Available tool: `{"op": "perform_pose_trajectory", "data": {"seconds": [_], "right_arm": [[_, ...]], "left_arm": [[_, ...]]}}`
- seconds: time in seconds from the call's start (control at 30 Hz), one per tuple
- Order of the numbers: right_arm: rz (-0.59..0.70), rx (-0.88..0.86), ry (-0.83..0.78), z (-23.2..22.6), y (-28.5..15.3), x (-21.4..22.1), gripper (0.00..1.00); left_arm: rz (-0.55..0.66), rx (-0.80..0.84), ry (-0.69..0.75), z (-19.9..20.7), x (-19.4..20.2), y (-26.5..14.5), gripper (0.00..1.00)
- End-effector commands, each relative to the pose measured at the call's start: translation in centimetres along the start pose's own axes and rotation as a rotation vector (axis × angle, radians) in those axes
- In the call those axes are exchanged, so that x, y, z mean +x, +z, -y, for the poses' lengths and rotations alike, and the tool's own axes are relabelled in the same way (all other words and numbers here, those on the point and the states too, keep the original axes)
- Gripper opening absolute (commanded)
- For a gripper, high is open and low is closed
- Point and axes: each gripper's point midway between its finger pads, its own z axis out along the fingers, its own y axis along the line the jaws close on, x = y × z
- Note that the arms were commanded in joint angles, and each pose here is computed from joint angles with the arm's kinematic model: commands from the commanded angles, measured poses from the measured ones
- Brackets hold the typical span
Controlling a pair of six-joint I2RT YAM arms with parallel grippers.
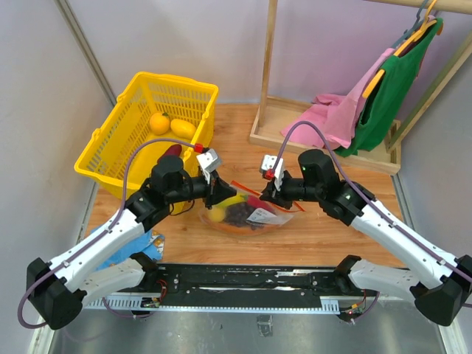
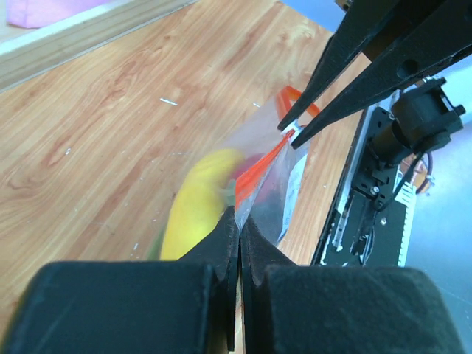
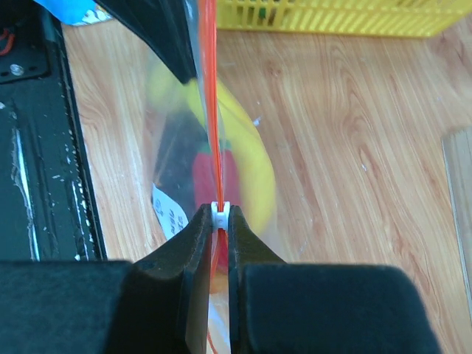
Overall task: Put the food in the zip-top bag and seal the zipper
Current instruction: Zip the zipper food storage bag at the center of the board.
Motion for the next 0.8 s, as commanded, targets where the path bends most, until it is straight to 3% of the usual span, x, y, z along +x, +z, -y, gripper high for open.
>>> {"op": "perform_pose_trajectory", "data": {"seconds": [0.0, 0.4, 0.77], "right_arm": [[-0.166, 0.129, 0.061, 1.7, -2.0, 4.6, 0.01], [-0.253, 0.303, 0.252, 3.8, -5.3, 8.9, 0.01], [-0.363, 0.46, 0.436, 4.7, -8.6, 12.9, 0.01]], "left_arm": [[0.094, -0.122, 0.016, -1.4, -2.8, -1.1, 0.0], [0.137, -0.253, 0.032, -2.7, -5.1, -3.0, 0.0], [0.117, -0.318, 0.015, -3.3, -4.8, -4.2, 0.0]]}}
